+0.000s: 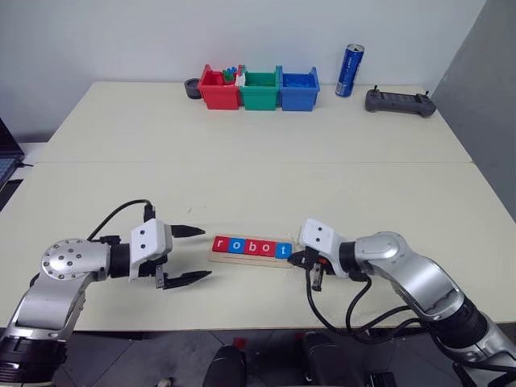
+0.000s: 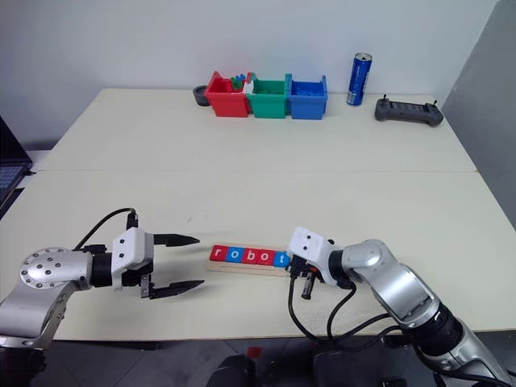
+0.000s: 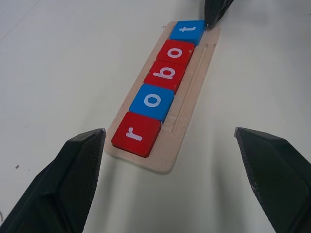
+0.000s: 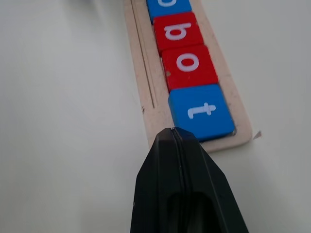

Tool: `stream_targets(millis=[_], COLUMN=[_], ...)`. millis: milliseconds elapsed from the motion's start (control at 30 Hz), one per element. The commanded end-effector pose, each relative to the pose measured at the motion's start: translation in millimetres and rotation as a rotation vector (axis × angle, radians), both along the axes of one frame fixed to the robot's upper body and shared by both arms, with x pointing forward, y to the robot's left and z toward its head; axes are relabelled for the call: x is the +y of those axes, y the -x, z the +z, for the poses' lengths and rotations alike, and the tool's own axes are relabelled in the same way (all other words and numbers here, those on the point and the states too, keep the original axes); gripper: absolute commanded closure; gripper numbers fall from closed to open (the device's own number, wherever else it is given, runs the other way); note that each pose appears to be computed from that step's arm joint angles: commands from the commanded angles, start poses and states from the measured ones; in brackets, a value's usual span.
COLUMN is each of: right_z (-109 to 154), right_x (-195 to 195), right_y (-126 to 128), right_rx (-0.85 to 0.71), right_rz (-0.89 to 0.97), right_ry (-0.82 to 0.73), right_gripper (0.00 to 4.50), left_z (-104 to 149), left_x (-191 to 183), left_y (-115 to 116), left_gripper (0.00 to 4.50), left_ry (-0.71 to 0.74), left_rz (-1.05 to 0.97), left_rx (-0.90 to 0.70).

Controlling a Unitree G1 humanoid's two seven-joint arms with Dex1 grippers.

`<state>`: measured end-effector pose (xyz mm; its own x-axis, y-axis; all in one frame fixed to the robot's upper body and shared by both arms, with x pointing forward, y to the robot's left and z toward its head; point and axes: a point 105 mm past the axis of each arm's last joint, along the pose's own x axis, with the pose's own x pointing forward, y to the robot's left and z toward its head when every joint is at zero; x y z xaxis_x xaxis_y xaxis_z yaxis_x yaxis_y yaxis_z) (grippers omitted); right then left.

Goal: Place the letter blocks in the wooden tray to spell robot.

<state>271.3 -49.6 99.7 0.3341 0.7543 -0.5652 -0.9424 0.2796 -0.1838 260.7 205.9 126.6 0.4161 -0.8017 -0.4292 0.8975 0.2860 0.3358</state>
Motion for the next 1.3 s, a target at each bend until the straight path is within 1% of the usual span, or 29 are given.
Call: stream_targets(millis=[33, 300, 367, 467, 500, 567, 633, 667, 733, 767, 867, 900, 1033, 1300], right_z=[9, 9, 15, 35, 40, 47, 51, 53, 56, 59, 65, 67, 72, 79], right_x=[7, 11, 11, 9, 7, 3, -4, -8, -15, -18, -24, -26, -34, -40], right_y=[-2, -1, 2, 9, 12, 17, 20, 22, 24, 24, 20, 18, 8, -1], right_rx=[-0.042, -0.040, -0.043, -0.092, -0.099, -0.108, -0.117, -0.118, -0.115, -0.115, -0.122, -0.126, -0.163, -0.189], right_rz=[0.022, 0.031, 0.046, 0.106, 0.116, 0.126, 0.137, 0.140, 0.144, 0.142, 0.126, 0.121, 0.095, 0.077], right_ry=[-0.022, -0.025, -0.047, -0.086, -0.094, -0.099, -0.092, -0.085, -0.079, -0.082, -0.092, -0.092, -0.081, -0.097], right_gripper=[4.49, 4.49, 4.49, 4.49, 4.13, 3.64, 2.82, 2.53, 1.76, 1.44, 0.29, 0.06, 0.06, 0.06], left_z=[12, 15, 16, 18, 18, 21, 21, 21, 24, 26, 29, 30, 32, 39], left_x=[-6, -10, -10, -4, -1, 2, 7, 9, 9, 9, 8, 7, 2, -3], left_y=[-1, -1, -1, 0, 1, -1, -5, -7, -7, -6, -5, -5, -6, -6], left_gripper=[0.00, 0.00, 0.00, 0.00, 0.00, 0.00, 0.00, 0.00, 0.00, 0.00, 0.00, 0.00, 0.00, 0.00], left_ry=[-0.002, 0.001, 0.010, 0.013, 0.011, 0.021, 0.007, -0.005, -0.006, -0.007, -0.020, -0.025, -0.051, -0.010], left_rz=[-0.019, -0.021, -0.013, 0.010, 0.014, 0.032, 0.078, 0.095, 0.103, 0.110, 0.127, 0.129, 0.129, 0.118], left_rx=[-0.039, -0.040, -0.038, -0.025, -0.019, -0.033, -0.025, -0.032, -0.047, -0.055, -0.063, -0.070, -0.100, -0.102])
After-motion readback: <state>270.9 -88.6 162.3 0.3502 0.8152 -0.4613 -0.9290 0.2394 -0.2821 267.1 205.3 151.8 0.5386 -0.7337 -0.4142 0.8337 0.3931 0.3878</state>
